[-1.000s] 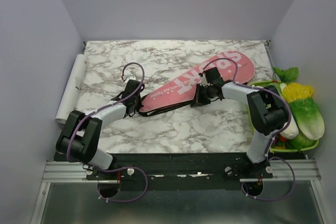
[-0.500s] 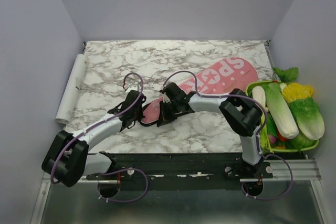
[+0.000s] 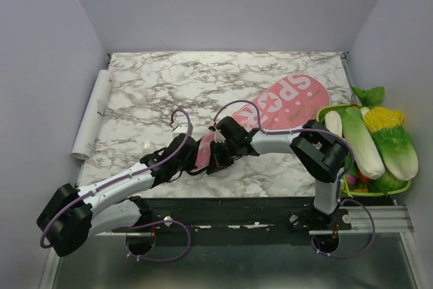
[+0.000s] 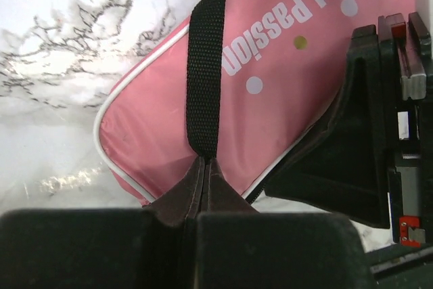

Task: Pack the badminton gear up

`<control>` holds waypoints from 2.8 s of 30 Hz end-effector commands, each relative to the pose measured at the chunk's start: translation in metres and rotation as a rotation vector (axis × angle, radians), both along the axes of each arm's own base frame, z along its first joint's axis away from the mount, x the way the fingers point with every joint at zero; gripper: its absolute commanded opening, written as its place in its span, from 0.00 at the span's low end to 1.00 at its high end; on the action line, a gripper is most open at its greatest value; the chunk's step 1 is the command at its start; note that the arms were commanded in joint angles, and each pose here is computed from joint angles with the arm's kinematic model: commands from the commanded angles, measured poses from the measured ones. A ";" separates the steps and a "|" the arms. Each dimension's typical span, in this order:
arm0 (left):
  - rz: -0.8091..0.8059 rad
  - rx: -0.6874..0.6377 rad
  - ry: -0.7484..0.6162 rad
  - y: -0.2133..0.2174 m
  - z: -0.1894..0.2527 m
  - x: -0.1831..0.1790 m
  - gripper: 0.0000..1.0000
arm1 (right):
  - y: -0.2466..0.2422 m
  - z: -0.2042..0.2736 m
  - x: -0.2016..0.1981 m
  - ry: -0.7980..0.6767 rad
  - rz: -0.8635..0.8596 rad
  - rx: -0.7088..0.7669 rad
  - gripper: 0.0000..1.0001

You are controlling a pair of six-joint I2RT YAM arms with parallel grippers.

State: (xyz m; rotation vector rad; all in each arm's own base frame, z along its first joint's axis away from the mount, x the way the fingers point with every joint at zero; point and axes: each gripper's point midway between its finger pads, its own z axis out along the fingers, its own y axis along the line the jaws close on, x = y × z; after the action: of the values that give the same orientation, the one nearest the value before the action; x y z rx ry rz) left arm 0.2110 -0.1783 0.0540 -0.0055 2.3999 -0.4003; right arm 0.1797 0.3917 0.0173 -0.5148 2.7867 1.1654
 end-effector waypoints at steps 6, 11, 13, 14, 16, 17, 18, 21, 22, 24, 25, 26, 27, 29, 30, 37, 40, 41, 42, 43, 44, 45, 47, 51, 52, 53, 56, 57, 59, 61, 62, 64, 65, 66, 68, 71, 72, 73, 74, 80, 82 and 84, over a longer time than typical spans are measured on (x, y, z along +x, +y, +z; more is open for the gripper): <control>-0.084 -0.170 -0.042 -0.037 0.038 -0.017 0.00 | -0.074 -0.030 -0.044 -0.049 0.059 -0.192 0.01; -0.153 -0.165 -0.032 -0.053 0.033 -0.034 0.00 | -0.112 -0.032 -0.035 -0.050 -0.020 -0.220 0.01; -0.164 -0.137 -0.025 -0.054 0.027 -0.038 0.13 | -0.119 -0.028 -0.034 -0.058 -0.029 -0.223 0.01; -0.175 -0.125 -0.032 -0.057 0.026 -0.041 0.23 | -0.120 -0.025 -0.033 -0.065 -0.022 -0.221 0.01; -0.188 -0.099 -0.036 -0.057 0.021 -0.042 0.53 | -0.119 -0.022 -0.036 -0.061 -0.013 -0.214 0.01; -0.201 -0.091 -0.038 -0.058 0.020 -0.043 0.56 | -0.119 -0.021 -0.035 -0.064 -0.016 -0.213 0.01; -0.215 -0.081 -0.036 -0.059 0.017 -0.045 0.59 | -0.121 -0.022 -0.035 -0.063 -0.019 -0.219 0.01; -0.240 -0.057 -0.031 -0.057 0.012 -0.048 0.66 | -0.122 -0.022 -0.036 -0.063 -0.017 -0.225 0.01; -0.250 -0.054 -0.030 -0.056 0.011 -0.049 0.70 | -0.124 -0.022 -0.037 -0.062 -0.020 -0.230 0.01; -0.260 -0.048 -0.027 -0.054 0.007 -0.052 0.73 | -0.126 -0.023 -0.036 -0.068 -0.026 -0.236 0.01; -0.262 -0.045 -0.029 -0.054 0.006 -0.052 0.73 | -0.127 -0.023 -0.036 -0.067 -0.028 -0.240 0.01; -0.263 -0.038 -0.025 -0.053 0.004 -0.052 0.73 | -0.127 -0.023 -0.037 -0.065 -0.026 -0.240 0.01; -0.266 -0.031 -0.019 -0.052 0.001 -0.053 0.73 | -0.127 -0.023 -0.038 -0.063 -0.027 -0.242 0.01; -0.272 -0.026 -0.010 -0.052 -0.003 -0.055 0.72 | -0.127 -0.023 -0.039 -0.060 -0.029 -0.238 0.01; -0.272 -0.017 -0.004 -0.052 -0.006 -0.055 0.72 | -0.127 -0.024 -0.039 -0.058 -0.029 -0.236 0.01; -0.257 0.060 0.007 -0.039 -0.022 -0.055 0.71 | -0.127 -0.023 -0.041 -0.059 -0.024 -0.227 0.01; -0.239 0.074 -0.002 -0.035 -0.025 -0.053 0.71 | -0.129 -0.024 -0.042 -0.059 -0.029 -0.227 0.01; -0.239 0.077 -0.002 -0.035 -0.025 -0.052 0.70 | -0.129 -0.023 -0.043 -0.061 -0.029 -0.227 0.01; -0.240 0.075 -0.008 -0.036 -0.025 -0.051 0.67 | -0.129 -0.023 -0.042 -0.062 -0.030 -0.226 0.01; -0.236 0.083 -0.010 -0.035 -0.027 -0.050 0.58 | -0.130 -0.023 -0.043 -0.062 -0.030 -0.224 0.01; -0.238 0.089 -0.012 -0.035 -0.027 -0.049 0.51 | -0.129 -0.022 -0.044 -0.060 -0.029 -0.219 0.01; -0.240 0.091 -0.010 -0.036 -0.030 -0.049 0.44 | -0.129 -0.022 -0.044 -0.059 -0.028 -0.218 0.01; -0.245 0.094 -0.003 -0.038 -0.034 -0.049 0.32 | -0.129 -0.023 -0.046 -0.056 -0.023 -0.216 0.01; -0.259 0.083 0.008 -0.045 -0.037 -0.049 0.15 | -0.127 -0.022 -0.049 -0.054 -0.009 -0.208 0.01; -0.261 0.081 0.013 -0.047 -0.039 -0.049 0.10 | -0.124 -0.021 -0.052 -0.059 0.005 -0.204 0.01; -0.264 0.079 0.015 -0.047 -0.040 -0.050 0.07 | -0.122 -0.021 -0.053 -0.062 0.010 -0.203 0.01; -0.270 0.059 0.020 -0.052 -0.039 -0.051 0.02 | -0.106 -0.016 -0.062 -0.060 0.045 -0.188 0.01; -0.272 0.054 0.019 -0.054 -0.039 -0.050 0.01 | -0.100 -0.014 -0.065 -0.055 0.048 -0.184 0.01; -0.272 0.046 0.018 -0.056 -0.036 -0.049 0.00 | -0.087 -0.010 -0.073 -0.058 0.075 -0.173 0.01; -0.275 0.039 0.015 -0.059 -0.034 -0.049 0.00 | -0.075 -0.005 -0.083 -0.051 0.094 -0.155 0.01; -0.276 0.033 0.012 -0.060 -0.032 -0.048 0.00 | -0.067 -0.002 -0.084 -0.054 0.097 -0.148 0.01; -0.281 0.021 0.009 -0.063 -0.030 -0.048 0.00 | -0.054 0.001 -0.095 -0.044 0.108 -0.140 0.01; -0.283 0.018 0.010 -0.064 -0.030 -0.049 0.00 | -0.046 0.003 -0.095 -0.046 0.109 -0.134 0.01; -0.285 0.011 0.007 -0.066 -0.029 -0.048 0.00 | -0.039 0.006 -0.098 -0.036 0.103 -0.126 0.01; -0.292 -0.001 0.010 -0.068 -0.029 -0.050 0.00 | -0.025 0.008 -0.105 -0.041 0.115 -0.112 0.01; -0.300 -0.028 0.009 -0.071 -0.027 -0.053 0.00 | -0.002 0.009 -0.099 -0.042 0.069 -0.078 0.01; -0.299 -0.029 0.011 -0.070 -0.028 -0.055 0.00 | 0.004 0.005 -0.097 -0.031 0.050 -0.072 0.01; -0.300 -0.036 0.007 -0.071 -0.026 -0.055 0.00 | 0.013 0.008 -0.092 -0.048 0.042 -0.032 0.01; -0.300 -0.041 0.006 -0.071 -0.025 -0.055 0.00 | 0.019 0.009 -0.087 -0.065 0.026 -0.014 0.01; -0.294 -0.043 -0.003 -0.069 -0.020 -0.055 0.00 | 0.025 0.012 -0.075 -0.106 -0.017 -0.013 0.12; -0.278 -0.022 -0.020 -0.066 -0.016 -0.050 0.00 | 0.012 0.011 -0.075 -0.118 -0.022 -0.073 0.28; -0.255 0.016 -0.042 -0.061 -0.011 -0.043 0.00 | 0.002 0.019 -0.065 -0.177 -0.047 -0.101 0.34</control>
State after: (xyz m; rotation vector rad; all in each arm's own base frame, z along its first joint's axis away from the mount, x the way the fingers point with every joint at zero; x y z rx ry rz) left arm 0.1649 -0.2271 0.0293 0.2961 2.4000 -0.4597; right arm 0.1103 0.3846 0.0195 -0.4691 2.8038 0.9561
